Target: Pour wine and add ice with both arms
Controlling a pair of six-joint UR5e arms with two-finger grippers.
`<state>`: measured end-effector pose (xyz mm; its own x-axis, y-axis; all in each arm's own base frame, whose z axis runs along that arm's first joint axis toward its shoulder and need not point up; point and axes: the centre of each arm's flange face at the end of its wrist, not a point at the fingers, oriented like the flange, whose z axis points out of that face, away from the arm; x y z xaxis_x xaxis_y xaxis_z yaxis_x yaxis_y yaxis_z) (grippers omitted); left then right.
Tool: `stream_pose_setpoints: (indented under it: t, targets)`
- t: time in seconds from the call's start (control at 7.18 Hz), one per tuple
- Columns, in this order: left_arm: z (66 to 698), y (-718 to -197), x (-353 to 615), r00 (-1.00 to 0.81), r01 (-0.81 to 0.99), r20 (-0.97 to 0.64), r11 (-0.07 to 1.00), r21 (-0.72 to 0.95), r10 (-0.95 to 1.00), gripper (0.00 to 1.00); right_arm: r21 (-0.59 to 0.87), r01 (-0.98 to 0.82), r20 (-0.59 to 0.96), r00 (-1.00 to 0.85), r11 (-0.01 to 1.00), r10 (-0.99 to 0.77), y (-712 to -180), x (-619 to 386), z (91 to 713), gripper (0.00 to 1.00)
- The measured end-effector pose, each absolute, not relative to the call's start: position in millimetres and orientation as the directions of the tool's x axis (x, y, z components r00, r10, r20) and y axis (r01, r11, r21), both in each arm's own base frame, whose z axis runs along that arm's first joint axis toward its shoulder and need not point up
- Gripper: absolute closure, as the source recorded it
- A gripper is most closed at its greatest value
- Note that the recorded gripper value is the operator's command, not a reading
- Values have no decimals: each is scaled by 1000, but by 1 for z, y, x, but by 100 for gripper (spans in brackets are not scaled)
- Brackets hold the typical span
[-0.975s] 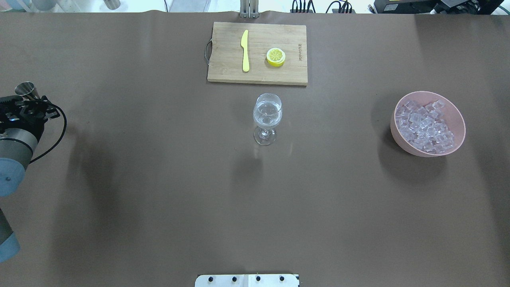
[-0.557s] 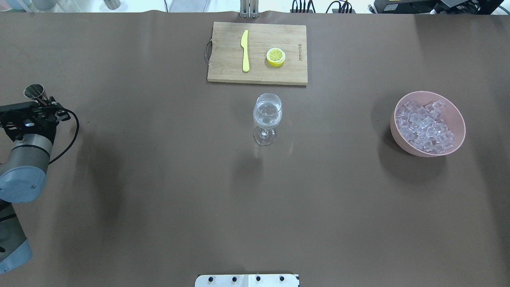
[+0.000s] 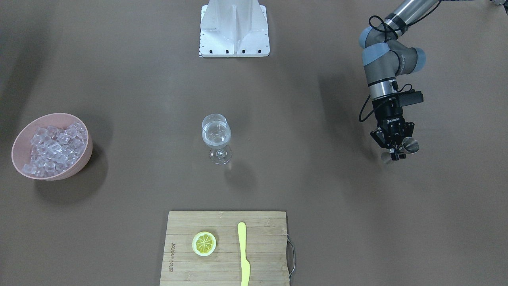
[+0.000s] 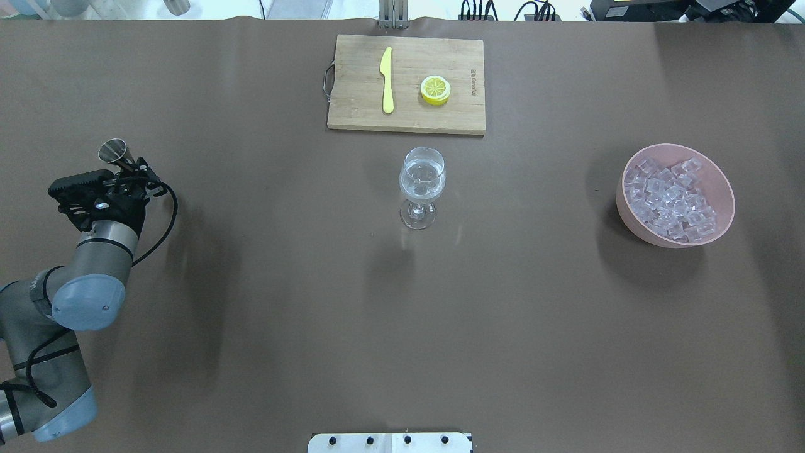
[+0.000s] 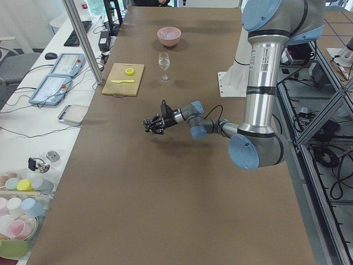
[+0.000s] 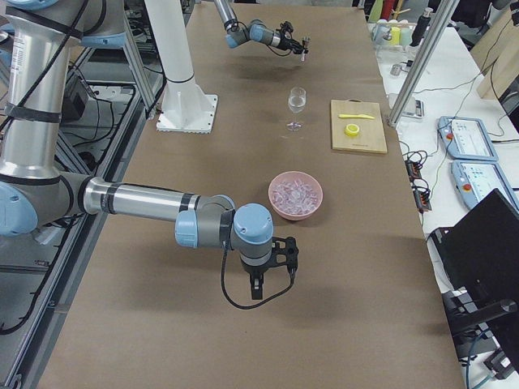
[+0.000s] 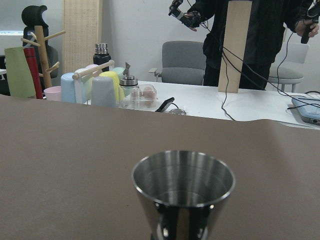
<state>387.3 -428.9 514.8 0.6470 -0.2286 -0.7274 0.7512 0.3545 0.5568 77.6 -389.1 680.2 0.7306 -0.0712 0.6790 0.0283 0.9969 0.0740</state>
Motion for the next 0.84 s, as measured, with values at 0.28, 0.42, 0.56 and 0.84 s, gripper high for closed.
stream_pose_setpoints:
  t: [0.28, 0.42, 0.56, 0.84]
  targets:
    - [519, -421, 396, 684, 718, -699, 362, 595, -209, 100, 74, 29, 679, 731, 997, -72, -389, 78, 680, 0]
    - [521, -417, 399, 702, 700, -685, 370, 611, -197, 100, 75, 29, 679, 731, 997, -72, -390, 78, 680, 0]
    - [523, -413, 403, 712, 688, -676, 377, 620, -188, 100, 75, 28, 679, 731, 997, -72, -390, 78, 680, 0]
    - [524, -410, 407, 721, 678, -669, 384, 627, -181, 100, 77, 28, 679, 731, 997, -73, -391, 78, 679, 0]
